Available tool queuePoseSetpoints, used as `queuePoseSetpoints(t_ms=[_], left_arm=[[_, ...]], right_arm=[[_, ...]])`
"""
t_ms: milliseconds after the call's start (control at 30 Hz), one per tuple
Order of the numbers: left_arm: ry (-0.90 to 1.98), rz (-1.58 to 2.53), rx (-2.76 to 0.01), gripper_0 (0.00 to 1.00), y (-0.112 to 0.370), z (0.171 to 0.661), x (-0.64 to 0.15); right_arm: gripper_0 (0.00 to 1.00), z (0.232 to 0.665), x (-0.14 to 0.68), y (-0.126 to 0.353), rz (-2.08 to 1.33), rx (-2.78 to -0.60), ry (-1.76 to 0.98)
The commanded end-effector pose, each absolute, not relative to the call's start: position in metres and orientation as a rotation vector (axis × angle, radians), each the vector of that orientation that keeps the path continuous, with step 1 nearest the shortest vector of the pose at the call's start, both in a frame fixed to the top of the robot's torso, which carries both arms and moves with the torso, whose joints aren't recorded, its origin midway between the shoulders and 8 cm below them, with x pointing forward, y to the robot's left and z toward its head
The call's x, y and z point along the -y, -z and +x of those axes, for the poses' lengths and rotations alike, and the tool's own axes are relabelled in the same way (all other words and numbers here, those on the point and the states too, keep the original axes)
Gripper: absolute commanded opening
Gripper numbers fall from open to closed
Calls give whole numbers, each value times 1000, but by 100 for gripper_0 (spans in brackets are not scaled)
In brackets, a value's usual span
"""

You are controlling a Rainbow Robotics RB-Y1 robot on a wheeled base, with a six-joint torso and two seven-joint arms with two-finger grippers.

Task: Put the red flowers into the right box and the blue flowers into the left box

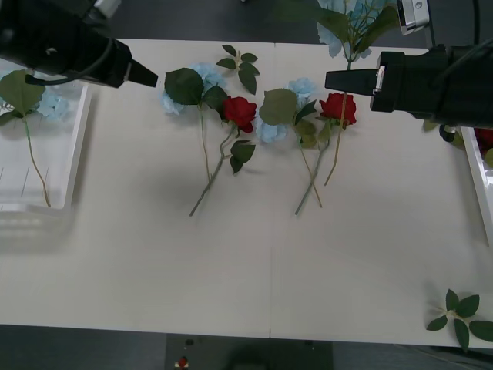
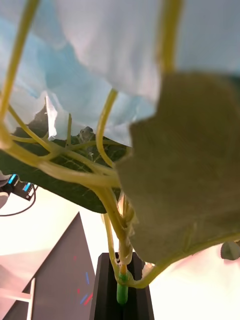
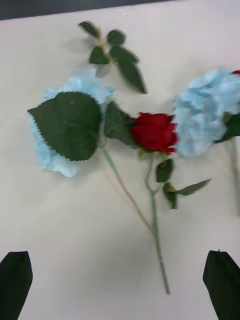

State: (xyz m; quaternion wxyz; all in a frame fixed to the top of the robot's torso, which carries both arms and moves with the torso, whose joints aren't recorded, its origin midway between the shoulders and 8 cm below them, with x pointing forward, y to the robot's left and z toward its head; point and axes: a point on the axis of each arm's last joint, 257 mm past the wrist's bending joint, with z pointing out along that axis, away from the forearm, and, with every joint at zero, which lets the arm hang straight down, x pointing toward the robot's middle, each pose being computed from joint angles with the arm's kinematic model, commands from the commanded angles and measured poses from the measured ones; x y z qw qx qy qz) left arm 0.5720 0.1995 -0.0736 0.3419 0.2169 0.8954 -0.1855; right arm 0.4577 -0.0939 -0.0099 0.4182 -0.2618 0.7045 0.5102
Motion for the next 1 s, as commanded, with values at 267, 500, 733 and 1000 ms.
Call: queuePoseSetpoints(t_ms=[267,500,733,1000], left_arm=[[990,829,-1981,100,37,514,-141],[1250,877,-1740,100,30,493,-100],[1390,903,-1570,100,15,477,-61],[1501,901,-1439,100,1,461,-30]], right_arm=[[0,450,67,-28,-616,-1680,-1319],[0,451,47,-42,-555,-1623,-1360],[0,457,27,-43,-496,-1584,-1358],[0,458,10,-30,-508,-1583,-1314]])
